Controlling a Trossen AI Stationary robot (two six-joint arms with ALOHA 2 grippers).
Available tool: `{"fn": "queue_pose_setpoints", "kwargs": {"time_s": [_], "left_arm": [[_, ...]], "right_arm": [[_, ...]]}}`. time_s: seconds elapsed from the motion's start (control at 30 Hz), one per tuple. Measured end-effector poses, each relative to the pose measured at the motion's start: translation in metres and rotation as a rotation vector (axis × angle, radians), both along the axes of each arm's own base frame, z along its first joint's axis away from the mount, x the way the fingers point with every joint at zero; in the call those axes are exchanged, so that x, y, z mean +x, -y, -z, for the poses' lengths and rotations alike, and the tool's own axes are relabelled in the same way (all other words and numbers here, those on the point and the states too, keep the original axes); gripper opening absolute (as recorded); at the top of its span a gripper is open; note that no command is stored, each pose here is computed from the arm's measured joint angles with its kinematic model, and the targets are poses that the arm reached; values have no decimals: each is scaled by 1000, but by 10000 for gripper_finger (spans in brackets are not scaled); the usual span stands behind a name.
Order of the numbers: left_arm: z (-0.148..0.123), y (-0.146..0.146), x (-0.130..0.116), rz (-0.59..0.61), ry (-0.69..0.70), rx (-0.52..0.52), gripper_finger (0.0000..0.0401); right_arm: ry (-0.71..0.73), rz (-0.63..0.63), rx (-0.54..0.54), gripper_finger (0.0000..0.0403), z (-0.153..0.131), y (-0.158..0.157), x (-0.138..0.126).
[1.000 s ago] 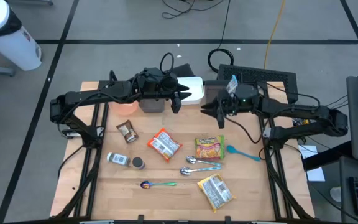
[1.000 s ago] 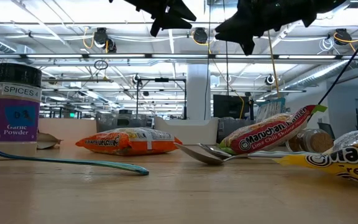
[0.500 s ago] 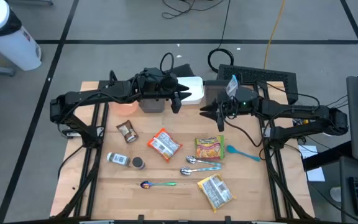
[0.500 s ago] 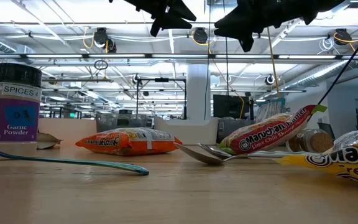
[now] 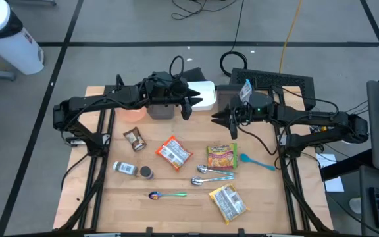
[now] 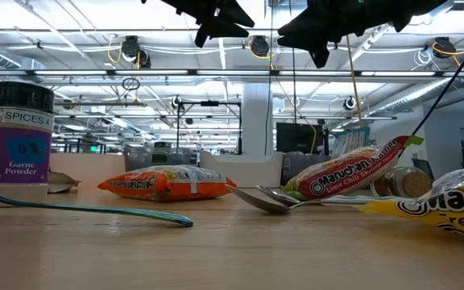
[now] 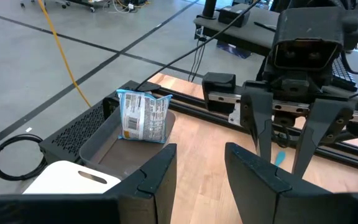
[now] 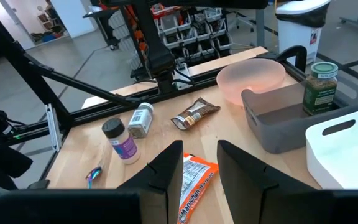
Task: Pick & Place Food Item
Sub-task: Put the bottom blue spoon into the white bin
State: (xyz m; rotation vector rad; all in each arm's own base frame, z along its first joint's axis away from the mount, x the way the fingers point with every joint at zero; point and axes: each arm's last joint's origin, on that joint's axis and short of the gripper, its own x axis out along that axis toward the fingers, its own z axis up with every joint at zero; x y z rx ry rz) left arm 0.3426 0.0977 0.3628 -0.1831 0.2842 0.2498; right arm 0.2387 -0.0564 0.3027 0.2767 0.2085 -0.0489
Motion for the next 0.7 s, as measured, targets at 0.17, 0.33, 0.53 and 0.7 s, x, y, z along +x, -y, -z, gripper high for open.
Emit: {"fn": "queue_pose_setpoints", "kwargs": {"time_s": [0.17, 0.33, 0.53, 0.7], "left_arm": [[0, 0, 0, 0, 0, 0, 145], [0, 0, 0, -1, 3, -3, 145], [-5, 1, 2, -37, 82, -122, 145], [-13, 0, 3, -48, 181, -142, 145]], "right_arm": [[0, 2, -8, 91, 0, 0, 0], [1, 9, 22, 91, 0, 0, 0], [1, 17, 49, 91, 0, 0, 0], [1, 19, 49, 91, 0, 0, 0]]}}
